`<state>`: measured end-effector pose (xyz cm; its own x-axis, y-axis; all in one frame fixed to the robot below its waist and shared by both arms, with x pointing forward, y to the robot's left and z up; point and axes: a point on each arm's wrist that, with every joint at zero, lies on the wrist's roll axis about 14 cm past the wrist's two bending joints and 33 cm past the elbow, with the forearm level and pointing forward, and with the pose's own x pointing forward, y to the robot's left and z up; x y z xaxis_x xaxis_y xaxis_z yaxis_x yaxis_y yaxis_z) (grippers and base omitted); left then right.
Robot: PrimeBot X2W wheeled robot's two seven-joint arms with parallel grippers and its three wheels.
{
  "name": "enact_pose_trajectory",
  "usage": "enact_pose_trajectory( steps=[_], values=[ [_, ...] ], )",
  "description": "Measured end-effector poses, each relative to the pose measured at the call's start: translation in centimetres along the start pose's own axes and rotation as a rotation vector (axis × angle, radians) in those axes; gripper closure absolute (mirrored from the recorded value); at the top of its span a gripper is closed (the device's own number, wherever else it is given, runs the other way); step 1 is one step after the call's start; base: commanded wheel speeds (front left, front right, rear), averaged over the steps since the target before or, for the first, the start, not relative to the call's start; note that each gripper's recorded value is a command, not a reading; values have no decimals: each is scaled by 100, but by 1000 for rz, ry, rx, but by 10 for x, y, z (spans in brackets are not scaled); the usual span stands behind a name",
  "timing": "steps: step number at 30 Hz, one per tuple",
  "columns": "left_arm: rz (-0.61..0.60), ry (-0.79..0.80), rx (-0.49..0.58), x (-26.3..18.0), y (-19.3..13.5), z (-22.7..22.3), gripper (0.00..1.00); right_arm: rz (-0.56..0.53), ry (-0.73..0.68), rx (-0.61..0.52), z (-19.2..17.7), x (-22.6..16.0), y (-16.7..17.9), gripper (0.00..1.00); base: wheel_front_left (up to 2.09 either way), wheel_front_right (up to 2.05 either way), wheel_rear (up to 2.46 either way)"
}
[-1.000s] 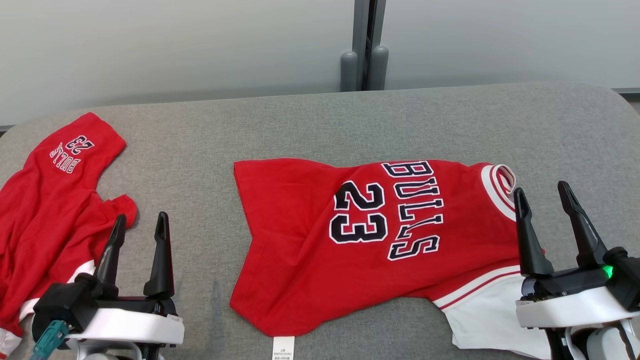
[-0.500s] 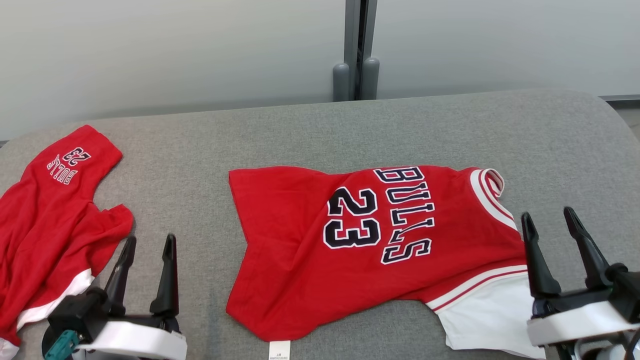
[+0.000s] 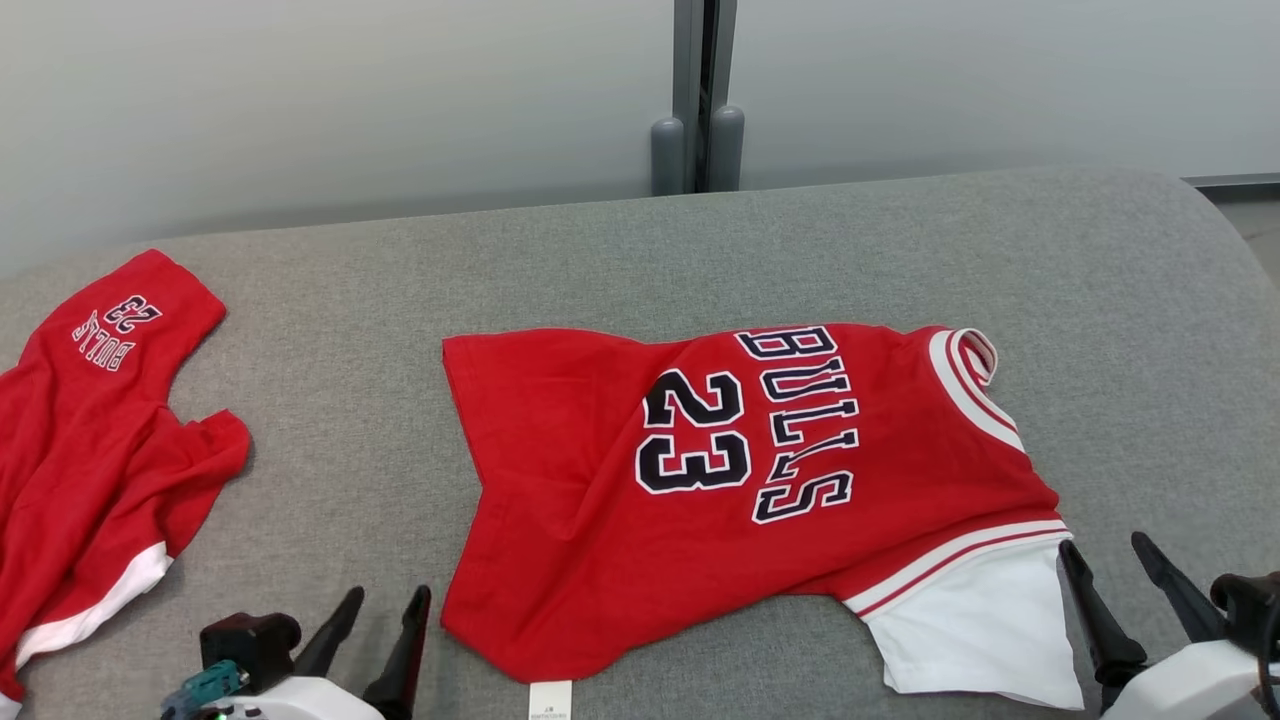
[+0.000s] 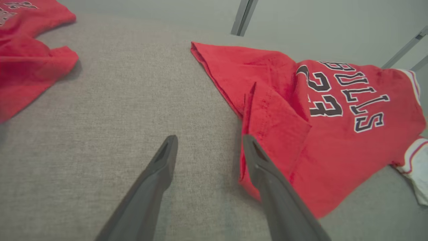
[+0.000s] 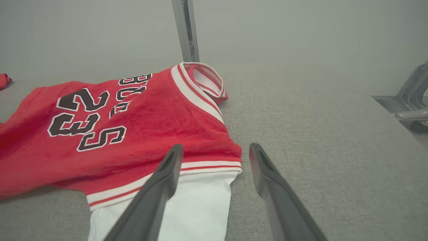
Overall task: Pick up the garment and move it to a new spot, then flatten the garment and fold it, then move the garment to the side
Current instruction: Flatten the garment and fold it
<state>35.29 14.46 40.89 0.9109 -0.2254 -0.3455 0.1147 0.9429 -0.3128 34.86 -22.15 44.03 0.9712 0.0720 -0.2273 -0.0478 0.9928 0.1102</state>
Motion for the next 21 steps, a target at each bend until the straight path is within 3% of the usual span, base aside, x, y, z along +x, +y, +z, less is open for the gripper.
enact_pose_trajectory(
  steps=[11, 21],
  values=[
    [-59, 253, -26, -5, -12, -48, 0, -37, 376, 179, -70, -17, -8, 0, 0, 0, 0],
    [-112, 302, -11, 0, -24, -53, 0, -46, 506, 271, -89, -25, -3, 0, 0, 0, 0]
  ],
)
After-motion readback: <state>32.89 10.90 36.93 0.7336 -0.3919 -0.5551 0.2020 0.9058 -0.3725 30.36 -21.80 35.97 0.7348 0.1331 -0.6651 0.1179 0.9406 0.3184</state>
